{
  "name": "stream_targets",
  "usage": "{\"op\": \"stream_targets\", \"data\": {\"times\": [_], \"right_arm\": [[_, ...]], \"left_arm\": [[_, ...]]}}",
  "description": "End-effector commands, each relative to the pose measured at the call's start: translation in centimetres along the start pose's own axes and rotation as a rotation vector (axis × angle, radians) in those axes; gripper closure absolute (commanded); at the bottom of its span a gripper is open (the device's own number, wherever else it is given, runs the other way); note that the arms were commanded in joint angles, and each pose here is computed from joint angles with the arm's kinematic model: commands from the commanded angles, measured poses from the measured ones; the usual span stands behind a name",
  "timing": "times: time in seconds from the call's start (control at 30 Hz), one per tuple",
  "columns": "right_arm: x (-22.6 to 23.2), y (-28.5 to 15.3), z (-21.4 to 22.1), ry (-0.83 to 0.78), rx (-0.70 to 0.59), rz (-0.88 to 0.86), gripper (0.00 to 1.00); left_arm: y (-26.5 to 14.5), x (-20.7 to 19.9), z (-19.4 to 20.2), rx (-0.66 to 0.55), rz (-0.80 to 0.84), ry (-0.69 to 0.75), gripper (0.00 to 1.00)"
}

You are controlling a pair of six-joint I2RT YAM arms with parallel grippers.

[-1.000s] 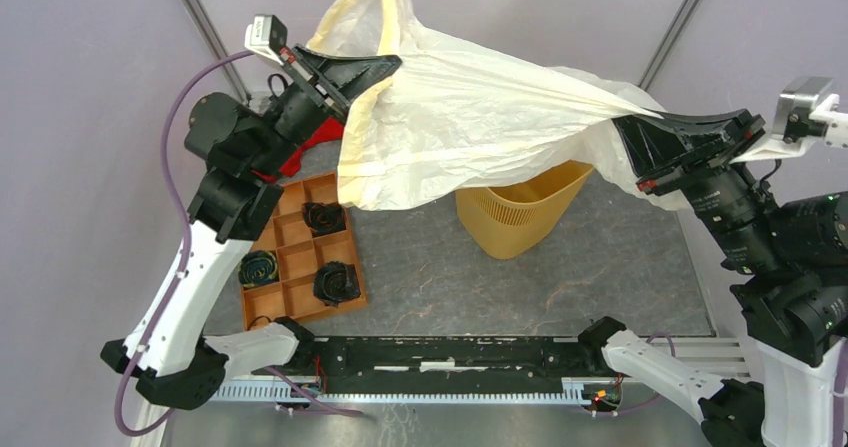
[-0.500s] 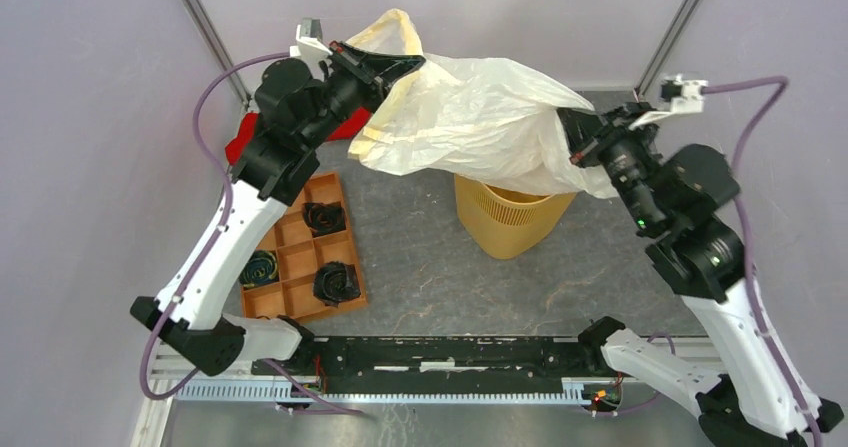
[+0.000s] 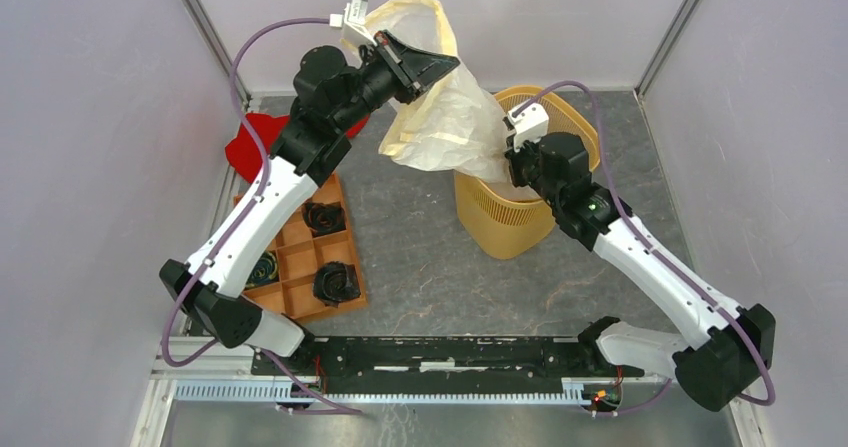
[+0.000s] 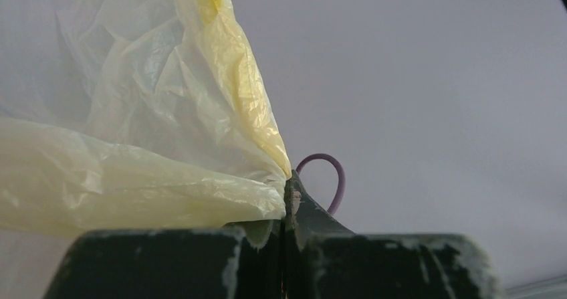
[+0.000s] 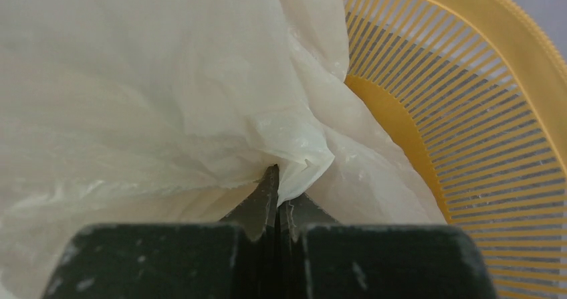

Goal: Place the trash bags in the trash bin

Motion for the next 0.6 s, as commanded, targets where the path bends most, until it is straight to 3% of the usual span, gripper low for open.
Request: {"op": "stream_targets", "data": {"times": [0.0, 0.2, 0.3, 0.57], "right_arm": [[0.8, 0.9, -0.5, -0.089, -0.067, -0.113, 1.00], [4.8, 1.9, 0.6, 0.031, -0.065, -0.394, 0.97], [7.2, 2.0, 0.7, 0.165, -0.091, -0.555, 0.97], [11.3, -0.4, -1.5, 0.491, -0.276, -0.847, 0.99]], "left_arm": [[0.1, -2.3, 0.7, 0.053, 0.099, 0.179, 0.98], [0.4, -0.6, 2.3, 0.121, 0.041, 0.232, 0.98], [0.2, 0.4, 2.8, 0.151, 0.001, 0.239, 0.98], [-2.7, -0.9, 2.5, 0.146, -0.028, 0.292, 0.98]]}}
Point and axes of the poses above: each gripper's point midway between its finger pads, its own y axis out along the fingers, its own x axis along the line the jaws close on, z = x × y, the point moved 7 cm from there along -y, back along the fingers, and after that the axes turned 8 degrees about -y, right-handed, at the moved point
